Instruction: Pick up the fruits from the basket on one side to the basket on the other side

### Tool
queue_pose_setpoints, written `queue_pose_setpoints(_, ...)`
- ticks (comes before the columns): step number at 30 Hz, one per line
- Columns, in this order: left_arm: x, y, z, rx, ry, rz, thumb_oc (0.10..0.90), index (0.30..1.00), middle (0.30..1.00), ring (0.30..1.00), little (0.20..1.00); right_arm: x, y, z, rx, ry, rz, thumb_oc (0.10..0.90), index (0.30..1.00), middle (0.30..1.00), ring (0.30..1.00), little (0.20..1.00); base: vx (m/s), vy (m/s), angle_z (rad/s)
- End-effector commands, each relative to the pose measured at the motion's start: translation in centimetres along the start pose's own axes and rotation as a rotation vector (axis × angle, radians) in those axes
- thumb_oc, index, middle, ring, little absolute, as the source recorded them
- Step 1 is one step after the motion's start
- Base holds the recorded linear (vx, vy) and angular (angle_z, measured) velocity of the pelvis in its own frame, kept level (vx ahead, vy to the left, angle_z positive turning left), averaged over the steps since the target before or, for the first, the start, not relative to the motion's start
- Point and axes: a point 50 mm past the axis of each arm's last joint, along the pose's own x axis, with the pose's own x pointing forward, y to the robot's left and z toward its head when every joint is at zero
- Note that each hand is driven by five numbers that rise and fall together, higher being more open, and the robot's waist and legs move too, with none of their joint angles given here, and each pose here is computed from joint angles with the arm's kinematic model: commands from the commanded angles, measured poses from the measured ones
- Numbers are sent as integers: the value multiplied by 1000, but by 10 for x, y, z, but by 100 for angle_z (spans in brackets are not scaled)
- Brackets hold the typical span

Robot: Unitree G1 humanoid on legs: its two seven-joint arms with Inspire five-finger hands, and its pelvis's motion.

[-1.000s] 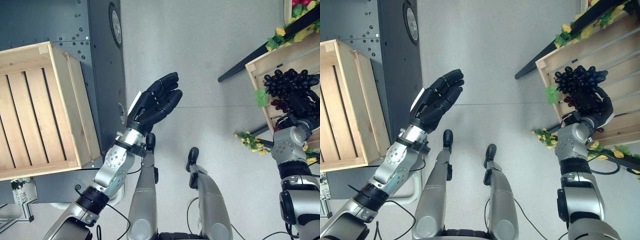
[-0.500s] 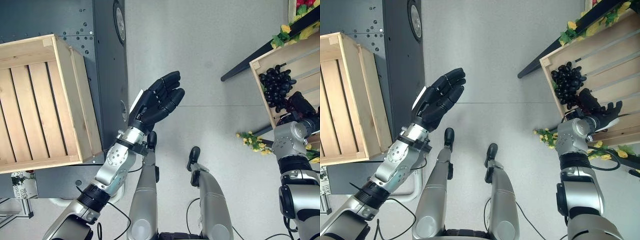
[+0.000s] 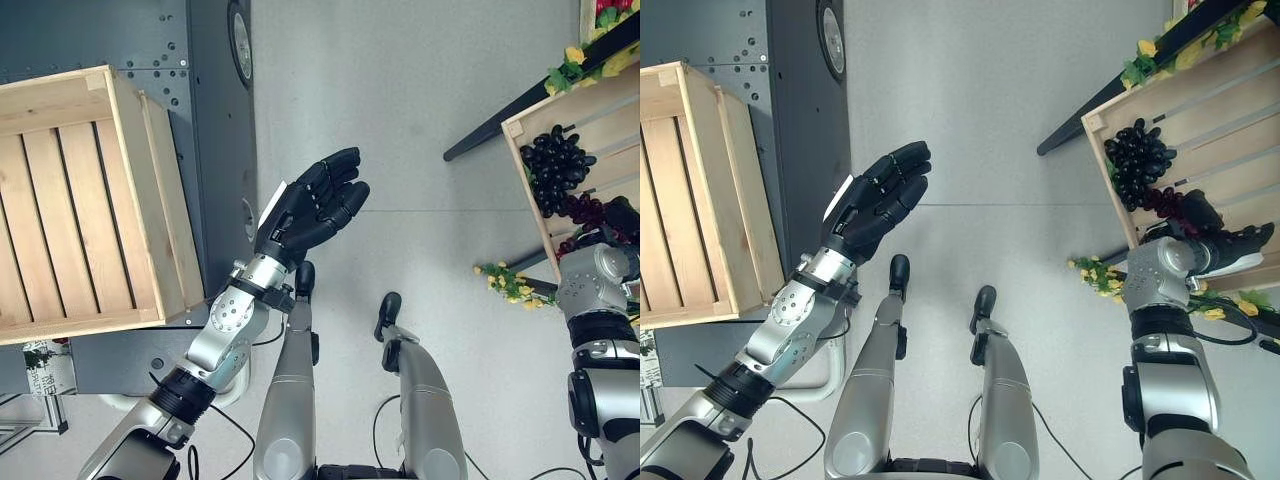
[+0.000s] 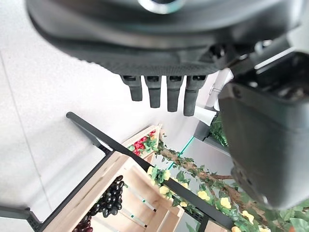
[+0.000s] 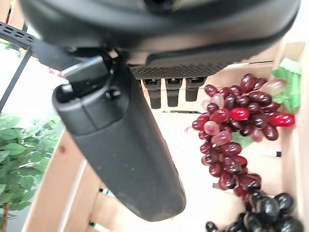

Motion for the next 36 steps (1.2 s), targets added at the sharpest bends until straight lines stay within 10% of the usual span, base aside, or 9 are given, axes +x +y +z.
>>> queue_pose_setpoints(1,12,-25,50,-34,-291,-107,800,900,900,900,900,-6,21,86,152,-376,225,800,900,900,900,900,20,140,-4)
queue_pose_setpoints(10,-3,-10,41,-62,-304,19,800,900,900,900,900,-113,28,37,285,-317,1013,800,900,900,900,900,38,179,-1)
queue_pose_setpoints(19,-52,2,-15,-189,-57,97,800,900,900,900,900,-160,-42,-68,89,225,1523,800,900,900,900,900,93,234,3)
queue_pose_setpoints(26,-94,3,-76,-180,304,23,800,900,900,900,900,-174,-113,-143,-282,624,1473,800,900,900,900,900,19,265,12)
queue_pose_setpoints(36,-201,25,-155,-89,915,274,800,900,900,900,900,-132,-246,-195,-905,864,876,800,900,900,900,900,-56,90,-14)
